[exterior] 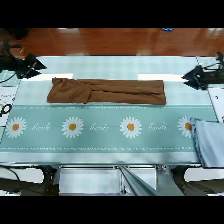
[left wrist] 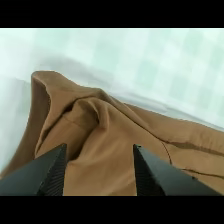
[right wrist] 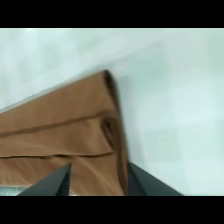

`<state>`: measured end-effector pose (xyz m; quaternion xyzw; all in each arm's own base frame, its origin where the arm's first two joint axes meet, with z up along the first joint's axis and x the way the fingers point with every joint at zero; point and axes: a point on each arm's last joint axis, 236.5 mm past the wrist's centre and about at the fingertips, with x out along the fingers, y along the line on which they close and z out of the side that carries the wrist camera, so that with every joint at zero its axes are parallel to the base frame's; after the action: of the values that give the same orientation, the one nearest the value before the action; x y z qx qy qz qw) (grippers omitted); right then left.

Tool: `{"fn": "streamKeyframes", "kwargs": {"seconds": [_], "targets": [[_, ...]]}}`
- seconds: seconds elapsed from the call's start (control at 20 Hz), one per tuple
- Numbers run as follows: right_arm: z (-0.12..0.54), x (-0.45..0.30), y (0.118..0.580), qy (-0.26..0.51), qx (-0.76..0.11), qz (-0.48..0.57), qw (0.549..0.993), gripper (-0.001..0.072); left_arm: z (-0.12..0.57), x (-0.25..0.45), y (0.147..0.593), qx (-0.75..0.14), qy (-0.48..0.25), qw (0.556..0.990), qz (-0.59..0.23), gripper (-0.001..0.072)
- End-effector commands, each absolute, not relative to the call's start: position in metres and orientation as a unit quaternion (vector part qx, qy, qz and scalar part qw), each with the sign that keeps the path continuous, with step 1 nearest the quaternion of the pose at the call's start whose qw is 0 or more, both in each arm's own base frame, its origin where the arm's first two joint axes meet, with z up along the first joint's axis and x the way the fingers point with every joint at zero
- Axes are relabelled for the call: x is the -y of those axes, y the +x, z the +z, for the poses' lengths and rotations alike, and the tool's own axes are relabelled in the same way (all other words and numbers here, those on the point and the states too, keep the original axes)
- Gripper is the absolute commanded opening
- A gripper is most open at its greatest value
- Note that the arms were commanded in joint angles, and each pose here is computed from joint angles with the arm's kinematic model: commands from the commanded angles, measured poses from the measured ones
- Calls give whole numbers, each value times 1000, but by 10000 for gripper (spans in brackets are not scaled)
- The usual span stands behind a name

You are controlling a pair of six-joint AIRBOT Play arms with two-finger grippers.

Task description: Fold the shirts.

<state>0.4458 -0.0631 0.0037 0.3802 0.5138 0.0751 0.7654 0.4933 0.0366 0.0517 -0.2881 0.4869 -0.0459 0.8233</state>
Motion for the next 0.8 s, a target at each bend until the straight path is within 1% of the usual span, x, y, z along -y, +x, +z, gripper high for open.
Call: {"fn": "streamKeyframes", "kwargs": {"seconds": [0.0, 0.1, 0.2, 0.25, 0.35, 0.6, 0.7, 0.75], "targets": [[-24, 75, 415, 390, -523, 30, 757, 410, 97, -18, 464, -406, -226, 884, -49, 507], [-61, 58, 403, 405, -547, 20, 732, 410, 77, 24, 428, -420, -192, 883, -85, 507], [-83, 39, 405, 406, -567, 35, 716, 419, 50, 48, 405, -444, -186, 871, -100, 507], [-89, 29, 410, 413, -569, 50, 710, 419, 41, 56, 400, -452, -187, 866, -104, 507], [-97, 9, 420, 430, -573, 80, 693, 420, 32, 64, 400, -460, -198, 859, -103, 507], [-106, -27, 440, 438, -590, 115, 668, 419, 37, 65, 411, -439, -204, 870, -99, 507], [-108, -42, 446, 429, -597, 128, 666, 418, 36, 65, 411, -440, -204, 869, -99, 507], [-108, -50, 449, 423, -599, 134, 666, 401, 34, 65, 411, -442, -205, 868, -98, 507]]}}
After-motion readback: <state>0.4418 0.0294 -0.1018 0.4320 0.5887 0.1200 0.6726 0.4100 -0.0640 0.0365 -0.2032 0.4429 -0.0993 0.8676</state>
